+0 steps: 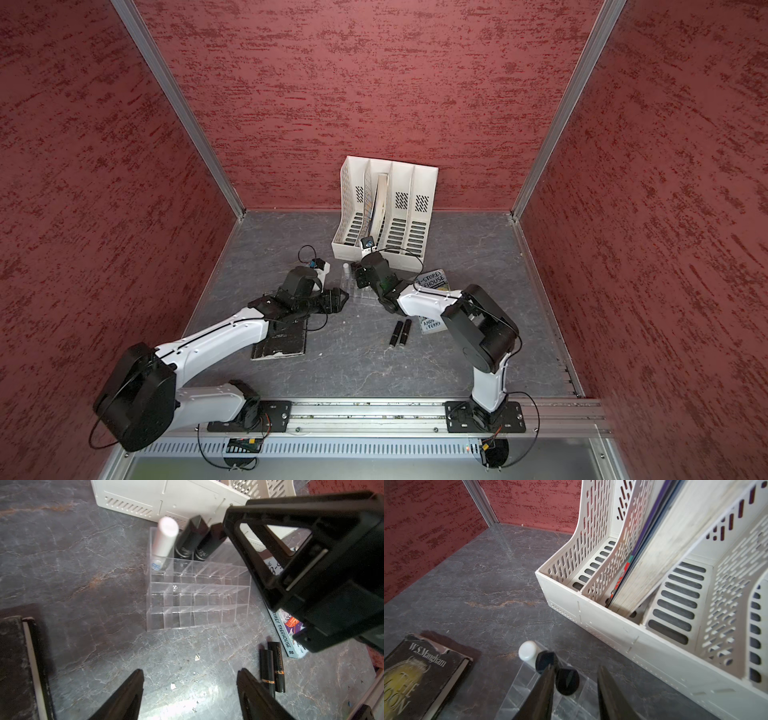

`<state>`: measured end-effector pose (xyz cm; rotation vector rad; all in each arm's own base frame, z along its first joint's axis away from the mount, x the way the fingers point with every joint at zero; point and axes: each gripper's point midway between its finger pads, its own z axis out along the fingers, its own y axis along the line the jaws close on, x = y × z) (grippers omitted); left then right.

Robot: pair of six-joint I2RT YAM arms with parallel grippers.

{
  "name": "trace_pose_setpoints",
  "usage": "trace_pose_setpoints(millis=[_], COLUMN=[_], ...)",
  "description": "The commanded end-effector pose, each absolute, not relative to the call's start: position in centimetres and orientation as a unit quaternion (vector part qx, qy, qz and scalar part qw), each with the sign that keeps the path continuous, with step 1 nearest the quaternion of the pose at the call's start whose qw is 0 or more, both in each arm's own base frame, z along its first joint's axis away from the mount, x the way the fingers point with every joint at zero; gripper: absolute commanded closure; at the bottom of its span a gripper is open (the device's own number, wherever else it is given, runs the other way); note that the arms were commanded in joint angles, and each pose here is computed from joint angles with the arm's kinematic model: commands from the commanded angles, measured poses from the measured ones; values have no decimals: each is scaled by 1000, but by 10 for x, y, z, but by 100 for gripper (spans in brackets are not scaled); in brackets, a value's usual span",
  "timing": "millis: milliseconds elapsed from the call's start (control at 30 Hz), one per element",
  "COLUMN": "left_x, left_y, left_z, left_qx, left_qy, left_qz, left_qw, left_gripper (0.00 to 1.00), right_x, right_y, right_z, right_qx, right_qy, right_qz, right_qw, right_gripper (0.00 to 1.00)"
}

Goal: Arrange the lipsticks in the organizer
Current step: Place the lipstick in the storage box, then pick up the lipstick at the center of the board.

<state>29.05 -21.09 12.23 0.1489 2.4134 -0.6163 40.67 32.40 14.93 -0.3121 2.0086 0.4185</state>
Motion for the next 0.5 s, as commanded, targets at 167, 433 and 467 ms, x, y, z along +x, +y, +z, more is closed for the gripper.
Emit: trace_pose_setpoints(millis=[167,433,467], left_x=[237,212,210], left_y=[-268,-325,-329], left_z=[125,105,100], left_qx=[160,240,246], left_qy=[932,944,945], left_qz=[-214,-144,-144], left_qw=[245,176,163], left_gripper=[27,29,30], right_x=[371,332,331], right_y=[253,190,185], right_z=[169,143,141], right_qx=[-11,69,75], right_qy=[873,911,911], right_qz=[212,179,178], right_qw=[439,367,364], right_gripper=[61,61,61])
